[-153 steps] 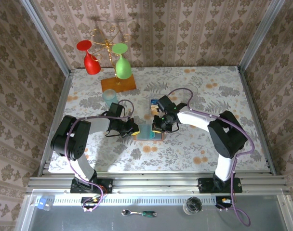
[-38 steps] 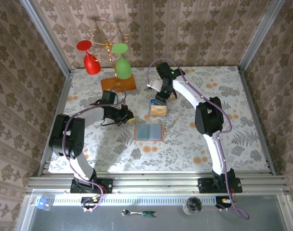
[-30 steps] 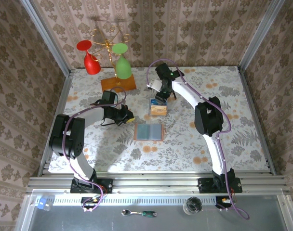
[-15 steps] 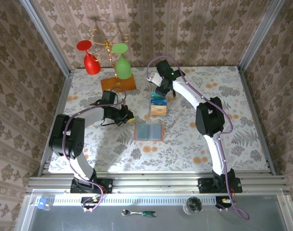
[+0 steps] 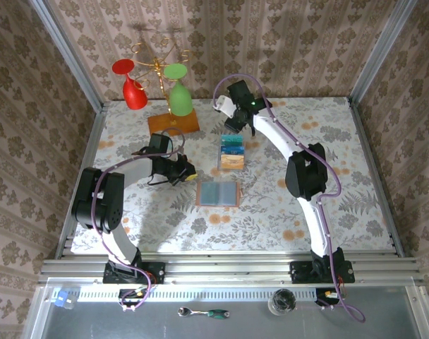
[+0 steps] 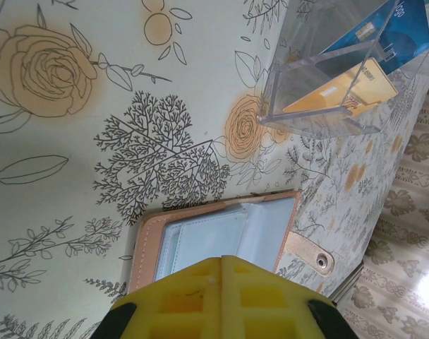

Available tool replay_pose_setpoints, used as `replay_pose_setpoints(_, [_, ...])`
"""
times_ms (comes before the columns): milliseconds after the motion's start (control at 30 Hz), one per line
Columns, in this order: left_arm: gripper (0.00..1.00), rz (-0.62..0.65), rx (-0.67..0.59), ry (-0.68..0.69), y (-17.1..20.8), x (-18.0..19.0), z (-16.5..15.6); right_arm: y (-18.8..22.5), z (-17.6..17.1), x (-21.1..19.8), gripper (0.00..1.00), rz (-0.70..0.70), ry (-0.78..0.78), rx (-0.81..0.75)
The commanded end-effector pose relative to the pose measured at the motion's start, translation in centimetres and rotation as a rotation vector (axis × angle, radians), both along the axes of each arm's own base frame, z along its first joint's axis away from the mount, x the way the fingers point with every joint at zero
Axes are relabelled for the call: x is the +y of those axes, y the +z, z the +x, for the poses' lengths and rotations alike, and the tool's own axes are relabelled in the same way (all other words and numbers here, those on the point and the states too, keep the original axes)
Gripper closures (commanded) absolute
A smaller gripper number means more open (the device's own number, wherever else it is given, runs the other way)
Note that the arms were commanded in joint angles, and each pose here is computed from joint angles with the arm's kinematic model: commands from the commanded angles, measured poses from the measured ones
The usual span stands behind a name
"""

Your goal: Take the credit cards out of the card holder

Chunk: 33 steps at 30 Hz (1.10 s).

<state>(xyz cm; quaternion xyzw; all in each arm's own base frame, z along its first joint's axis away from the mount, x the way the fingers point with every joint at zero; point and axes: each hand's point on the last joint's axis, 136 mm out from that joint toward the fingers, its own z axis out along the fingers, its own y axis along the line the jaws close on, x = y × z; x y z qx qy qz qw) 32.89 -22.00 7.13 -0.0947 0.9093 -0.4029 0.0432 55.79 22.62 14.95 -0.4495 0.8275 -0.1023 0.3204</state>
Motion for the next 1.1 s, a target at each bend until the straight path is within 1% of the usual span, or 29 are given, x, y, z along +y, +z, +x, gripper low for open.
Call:
replay_pose_setpoints(0, [0.96, -0.009, 0.016, 0.010, -0.1, 0.3, -0.2, -2.6, -0.4, 0.2, 0.39, -0.001, -0.001, 0.071])
replay_pose_setpoints(133, [0.96, -0.008, 0.017, 0.011, -0.1, 0.3, -0.2, -3.7, -0.9, 0.1, 0.39, -0.007, 0.001, 0.097])
replay_pose_setpoints(367, [0.95, -0.009, 0.016, 0.009, -0.1, 0.3, -0.2, -3.5, -1.1, 0.1, 0.39, -0.008, 0.003, 0.099])
replay_pose_setpoints(567, [0.95, -0.008, 0.018, 0.013, -0.2, 0.4, -0.3, -4.8, -1.7, 0.1, 0.39, -0.007, -0.002, 0.137])
replay_pose_setpoints(933, [0.95, -0.013, 0.012, 0.012, -0.1, 0.3, -0.3, -3.8, -1.7, -0.3, 0.39, -0.016, -0.005, 0.117])
replay_pose_setpoints(1067, [0.95, -0.016, 0.008, 0.011, 0.0, 0.3, -0.2, -2.4, -1.8, -0.2, 0.40, 0.008, -0.012, 0.095])
